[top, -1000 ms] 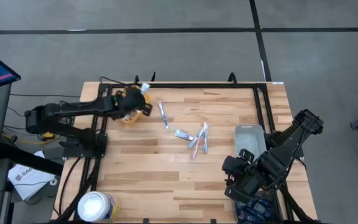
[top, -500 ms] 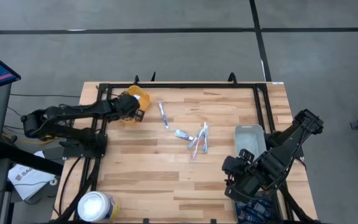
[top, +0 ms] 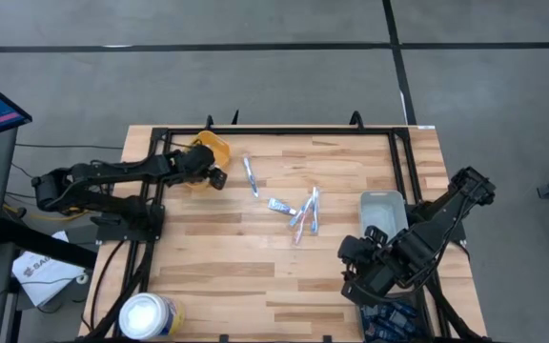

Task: Pick & Place Travel size toiletries
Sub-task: Put the white toothpaste into the yellow bin

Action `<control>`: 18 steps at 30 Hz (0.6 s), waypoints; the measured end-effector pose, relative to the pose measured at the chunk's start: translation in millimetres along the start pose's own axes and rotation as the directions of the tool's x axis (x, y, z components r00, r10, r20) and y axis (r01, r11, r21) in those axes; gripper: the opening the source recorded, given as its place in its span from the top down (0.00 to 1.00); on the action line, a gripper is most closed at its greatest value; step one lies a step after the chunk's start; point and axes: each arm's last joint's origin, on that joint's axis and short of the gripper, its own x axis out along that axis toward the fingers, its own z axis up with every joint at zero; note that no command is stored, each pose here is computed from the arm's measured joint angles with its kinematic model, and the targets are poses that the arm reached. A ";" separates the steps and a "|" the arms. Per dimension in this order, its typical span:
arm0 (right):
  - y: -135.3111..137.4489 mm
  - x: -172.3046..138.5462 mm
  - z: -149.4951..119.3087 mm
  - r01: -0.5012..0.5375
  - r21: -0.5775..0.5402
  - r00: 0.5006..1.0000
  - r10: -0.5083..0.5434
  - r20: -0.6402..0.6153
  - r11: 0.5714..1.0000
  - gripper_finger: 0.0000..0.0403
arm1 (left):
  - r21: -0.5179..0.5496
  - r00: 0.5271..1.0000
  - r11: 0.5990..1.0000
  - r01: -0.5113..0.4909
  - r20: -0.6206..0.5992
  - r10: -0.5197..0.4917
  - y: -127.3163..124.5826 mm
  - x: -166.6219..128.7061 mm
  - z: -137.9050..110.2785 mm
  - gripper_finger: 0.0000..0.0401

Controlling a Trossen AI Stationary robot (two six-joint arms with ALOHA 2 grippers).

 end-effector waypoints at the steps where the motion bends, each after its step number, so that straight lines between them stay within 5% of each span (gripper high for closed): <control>1: 0.1 0.0 0.2 -0.002 -0.008 1.000 0.002 0.001 1.000 0.45 | -0.005 1.000 1.000 0.022 0.002 -0.022 -1.1 0.0 0.9 0.35; 18: -3.6 3.4 10.4 0.002 -0.006 1.000 -0.002 0.010 1.000 0.45 | 0.141 0.956 0.946 0.291 -0.008 -0.293 -40.6 -15.9 -12.8 0.39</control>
